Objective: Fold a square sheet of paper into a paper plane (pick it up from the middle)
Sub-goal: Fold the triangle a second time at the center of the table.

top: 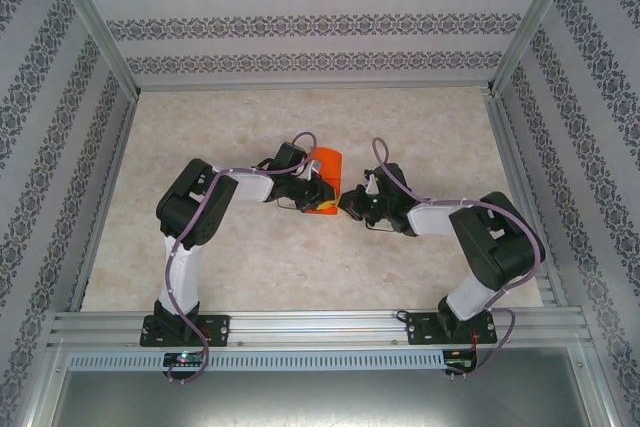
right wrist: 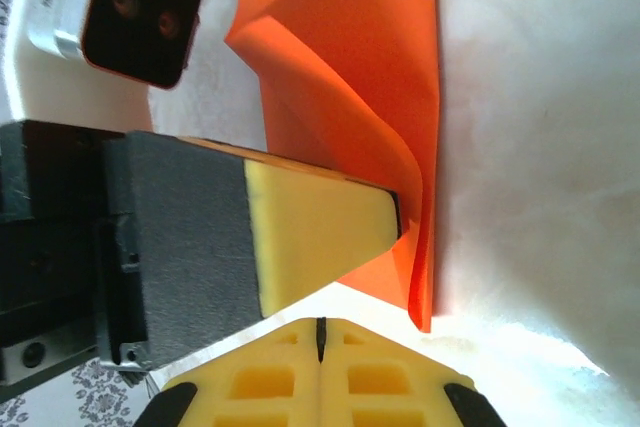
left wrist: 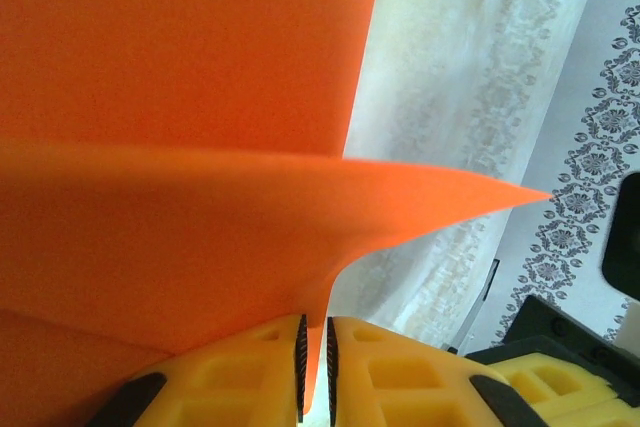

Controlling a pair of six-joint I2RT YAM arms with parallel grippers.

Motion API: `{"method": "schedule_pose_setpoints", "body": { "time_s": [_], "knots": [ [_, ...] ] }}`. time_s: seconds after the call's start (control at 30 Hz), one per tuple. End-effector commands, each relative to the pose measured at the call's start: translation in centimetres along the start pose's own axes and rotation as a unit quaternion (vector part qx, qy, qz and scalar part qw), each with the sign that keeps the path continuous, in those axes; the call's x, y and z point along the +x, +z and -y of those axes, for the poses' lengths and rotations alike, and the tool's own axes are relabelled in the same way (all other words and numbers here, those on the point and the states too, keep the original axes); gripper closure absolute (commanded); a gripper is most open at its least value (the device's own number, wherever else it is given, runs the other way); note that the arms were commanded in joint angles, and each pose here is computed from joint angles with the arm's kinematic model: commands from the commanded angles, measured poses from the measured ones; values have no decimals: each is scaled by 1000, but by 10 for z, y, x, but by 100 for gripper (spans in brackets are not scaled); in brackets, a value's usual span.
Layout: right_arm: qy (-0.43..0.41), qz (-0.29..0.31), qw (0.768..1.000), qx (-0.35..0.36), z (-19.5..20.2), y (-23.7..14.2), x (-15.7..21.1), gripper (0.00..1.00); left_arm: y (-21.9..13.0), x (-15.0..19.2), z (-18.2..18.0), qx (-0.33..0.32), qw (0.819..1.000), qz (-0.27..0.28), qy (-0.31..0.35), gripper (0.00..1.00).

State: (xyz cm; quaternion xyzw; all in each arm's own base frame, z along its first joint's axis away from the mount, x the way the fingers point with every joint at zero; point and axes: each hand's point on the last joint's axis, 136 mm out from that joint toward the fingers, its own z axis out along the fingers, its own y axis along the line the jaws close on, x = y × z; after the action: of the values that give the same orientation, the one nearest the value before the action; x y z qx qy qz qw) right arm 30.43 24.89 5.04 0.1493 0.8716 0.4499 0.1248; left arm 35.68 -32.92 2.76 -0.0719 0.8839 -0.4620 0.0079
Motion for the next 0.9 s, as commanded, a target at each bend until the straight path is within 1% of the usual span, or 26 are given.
{"method": "schedule_pose_setpoints", "body": {
  "time_s": [0.0, 0.2, 0.5, 0.67, 0.87],
  "knots": [
    [-1, -20, 1000, 0, 3, 12, 7, 100, 6, 1, -42, -52, 998, -3, -43, 82],
    [-1, -20, 1000, 6, 9, 20, 3, 100, 6, 1, -40, -44, 998, -3, -47, 82],
    [-5, -7, 1000, 4, 8, 22, -4, 100, 5, 1, -39, -46, 998, -4, -44, 82],
    [10, 7, 1000, 28, 26, 21, -11, 100, 4, 0, -38, -46, 998, -3, -43, 82],
    [16, 5, 997, 76, 50, 21, -8, 100, 3, -2, -32, -43, 998, -2, -38, 82]
  ]
}}
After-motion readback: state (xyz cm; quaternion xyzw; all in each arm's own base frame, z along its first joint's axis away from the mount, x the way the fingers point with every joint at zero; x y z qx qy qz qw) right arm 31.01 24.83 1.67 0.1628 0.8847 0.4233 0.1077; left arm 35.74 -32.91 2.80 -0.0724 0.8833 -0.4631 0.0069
